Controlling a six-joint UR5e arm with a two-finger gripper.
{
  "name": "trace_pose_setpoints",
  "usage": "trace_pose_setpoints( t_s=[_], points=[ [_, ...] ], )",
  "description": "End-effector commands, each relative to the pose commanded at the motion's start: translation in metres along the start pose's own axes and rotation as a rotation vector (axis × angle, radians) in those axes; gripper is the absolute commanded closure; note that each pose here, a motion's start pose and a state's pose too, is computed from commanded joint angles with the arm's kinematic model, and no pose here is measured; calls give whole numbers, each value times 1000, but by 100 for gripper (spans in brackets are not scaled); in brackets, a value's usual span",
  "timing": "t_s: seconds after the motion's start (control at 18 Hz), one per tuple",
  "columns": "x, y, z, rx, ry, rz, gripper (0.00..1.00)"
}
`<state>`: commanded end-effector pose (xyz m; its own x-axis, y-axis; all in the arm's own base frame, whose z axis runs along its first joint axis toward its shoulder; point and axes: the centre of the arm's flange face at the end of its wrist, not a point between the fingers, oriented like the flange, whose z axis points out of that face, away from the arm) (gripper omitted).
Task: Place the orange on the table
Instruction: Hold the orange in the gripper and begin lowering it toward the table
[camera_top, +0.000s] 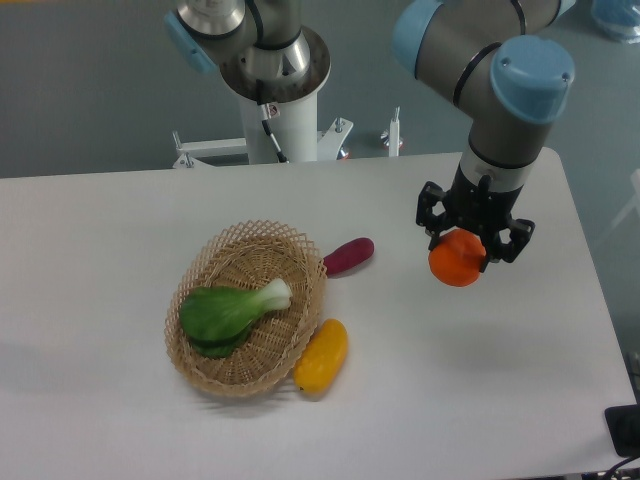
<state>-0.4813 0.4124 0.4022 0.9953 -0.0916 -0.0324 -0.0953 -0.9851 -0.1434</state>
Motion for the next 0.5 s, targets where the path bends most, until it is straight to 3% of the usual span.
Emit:
trace_pose_setpoints(
  t_s=[0.5],
  points=[
    [-10,1,24,4,-31,-2,40]
  ],
)
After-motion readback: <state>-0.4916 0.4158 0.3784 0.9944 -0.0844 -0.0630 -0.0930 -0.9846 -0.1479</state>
